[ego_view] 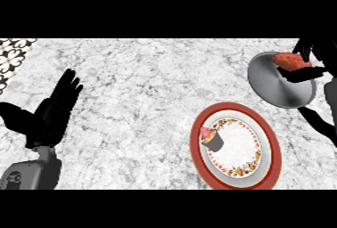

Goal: Pick the sweet potato from the plate and place it in the pan

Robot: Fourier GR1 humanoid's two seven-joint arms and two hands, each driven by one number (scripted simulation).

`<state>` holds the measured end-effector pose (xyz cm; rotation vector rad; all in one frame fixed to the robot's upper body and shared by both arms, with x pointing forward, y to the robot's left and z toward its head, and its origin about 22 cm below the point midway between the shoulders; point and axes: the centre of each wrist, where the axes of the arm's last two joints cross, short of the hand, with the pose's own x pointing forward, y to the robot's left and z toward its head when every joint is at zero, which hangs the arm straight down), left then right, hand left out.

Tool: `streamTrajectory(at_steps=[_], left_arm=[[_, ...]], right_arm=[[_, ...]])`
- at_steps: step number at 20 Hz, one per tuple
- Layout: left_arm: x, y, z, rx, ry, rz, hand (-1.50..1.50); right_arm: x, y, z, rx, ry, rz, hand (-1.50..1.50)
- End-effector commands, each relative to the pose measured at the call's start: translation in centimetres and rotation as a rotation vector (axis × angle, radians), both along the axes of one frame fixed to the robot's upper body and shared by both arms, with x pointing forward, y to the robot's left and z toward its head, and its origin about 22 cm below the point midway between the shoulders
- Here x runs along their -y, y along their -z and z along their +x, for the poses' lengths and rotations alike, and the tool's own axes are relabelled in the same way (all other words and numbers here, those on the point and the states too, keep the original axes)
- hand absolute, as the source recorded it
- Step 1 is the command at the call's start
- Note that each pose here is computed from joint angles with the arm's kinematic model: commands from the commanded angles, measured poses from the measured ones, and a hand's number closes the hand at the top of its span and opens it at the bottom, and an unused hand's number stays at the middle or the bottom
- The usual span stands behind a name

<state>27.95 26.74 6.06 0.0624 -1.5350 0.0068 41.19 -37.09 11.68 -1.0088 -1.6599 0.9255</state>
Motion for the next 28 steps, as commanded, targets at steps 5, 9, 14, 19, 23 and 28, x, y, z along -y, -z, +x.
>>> streamTrajectory(at_steps=[5,9,14,19,23,28], left_arm=[[1.3,0.3,0.2,0.013,0.002,0.011,0.00],[1.2,0.7,0.9,0.019,0.015,0.011,0.00],[1.9,0.1,0.3,0.016,0.028,0.002,0.00],[1.5,-1.2,0.9,0.022,0.005,0.007,0.00],[1.8,-0.4,0.2,0.008,-0.004,-0.019,0.00],[0.4,-0.1,0.1,0.013,-0.011,0.007,0.00]], right_arm=[[0.6,5.5,-0.5,-0.177,0.145,0.059,1.50],[1.2,4.4,0.1,-0.269,0.154,0.101,-1.50],[1.9,4.5,-0.3,-0.234,0.084,0.164,-1.50],[5.1,5.7,-2.4,-0.116,0.064,0.435,-1.50],[8.2,2.2,-2.8,-0.097,0.055,0.650,-1.50],[14.0,1.9,-7.4,-0.068,0.006,0.821,-1.50]])
